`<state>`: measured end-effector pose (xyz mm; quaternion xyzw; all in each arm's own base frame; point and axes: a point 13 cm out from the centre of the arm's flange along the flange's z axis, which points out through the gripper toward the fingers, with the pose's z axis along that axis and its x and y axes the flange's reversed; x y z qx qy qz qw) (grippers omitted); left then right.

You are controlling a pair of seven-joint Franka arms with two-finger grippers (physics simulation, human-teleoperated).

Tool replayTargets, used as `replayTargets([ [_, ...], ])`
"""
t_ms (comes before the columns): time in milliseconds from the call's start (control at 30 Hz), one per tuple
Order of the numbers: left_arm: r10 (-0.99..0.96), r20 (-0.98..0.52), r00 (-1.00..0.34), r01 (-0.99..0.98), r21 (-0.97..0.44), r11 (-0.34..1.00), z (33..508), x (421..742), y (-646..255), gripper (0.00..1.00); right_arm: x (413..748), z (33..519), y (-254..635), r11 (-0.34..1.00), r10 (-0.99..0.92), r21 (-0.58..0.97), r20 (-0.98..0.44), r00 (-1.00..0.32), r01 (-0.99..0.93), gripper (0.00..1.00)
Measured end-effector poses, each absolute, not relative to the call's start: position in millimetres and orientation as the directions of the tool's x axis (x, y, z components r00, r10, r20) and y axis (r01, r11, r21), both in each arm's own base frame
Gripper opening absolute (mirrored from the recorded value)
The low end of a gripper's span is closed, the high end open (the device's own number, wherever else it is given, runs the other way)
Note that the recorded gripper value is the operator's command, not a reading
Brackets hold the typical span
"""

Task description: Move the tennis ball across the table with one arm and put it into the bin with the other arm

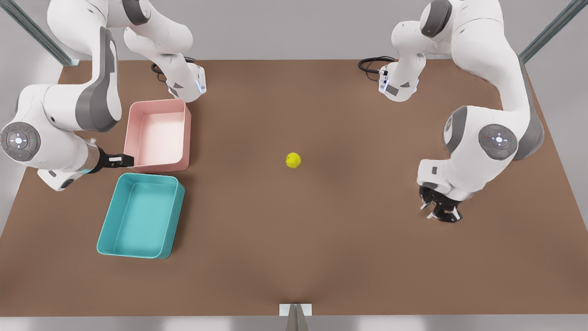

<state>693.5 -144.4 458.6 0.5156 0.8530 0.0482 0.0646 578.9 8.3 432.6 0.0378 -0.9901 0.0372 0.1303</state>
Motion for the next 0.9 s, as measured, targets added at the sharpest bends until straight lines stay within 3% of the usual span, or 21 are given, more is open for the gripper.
replayTargets([
  [67, 0.831, -0.020, -0.556, 0.826, 0.097, 0.555, 502.9, 642.2, -140.3, 1.00, 587.1, 408.5, 51.9, 0.985, -0.133, -0.065, 0.283, -0.950, -0.157, 1.00],
  [167, 0.721, 0.091, -0.686, 0.725, 0.009, 0.689, 488.2, 589.5, -135.3, 1.00, 601.6, 333.0, 165.1, 0.963, -0.242, -0.044, 0.302, -0.922, -0.267, 1.00],
  [367, 0.485, 0.213, -0.848, 0.487, -0.046, 0.872, 469.9, 559.2, -124.0, 1.00, 584.3, 179.1, 344.1, 0.968, -0.222, -0.056, 0.254, -0.941, -0.244, 1.00],
  [500, 0.346, 0.257, -0.902, 0.350, -0.031, 0.936, 463.7, 552.9, -117.0, 1.00, 570.1, 115.7, 399.7, 0.991, -0.113, -0.045, 0.176, -0.978, -0.122, 1.00],
  [567, 0.283, 0.272, -0.920, 0.289, -0.019, 0.957, 461.2, 551.7, -112.9, 1.00, 539.4, 113.7, 419.1, 0.996, -0.080, -0.038, 0.146, -0.986, -0.086, 1.00],
  [733, 0.161, 0.290, -0.943, 0.172, 0.013, 0.985, 458.9, 548.6, -110.9, 1.00, 457.4, 162.6, 441.3, 0.999, -0.030, -0.009, 0.077, -0.997, -0.031, 1.00],
  [900, 0.060, 0.289, -0.955, 0.076, 0.041, 0.996, 460.3, 548.7, -105.4, 1.00, 401.8, 154.1, 423.3, 0.999, 0.035, -0.039, 0.085, -0.996, 0.032, 1.00],
])
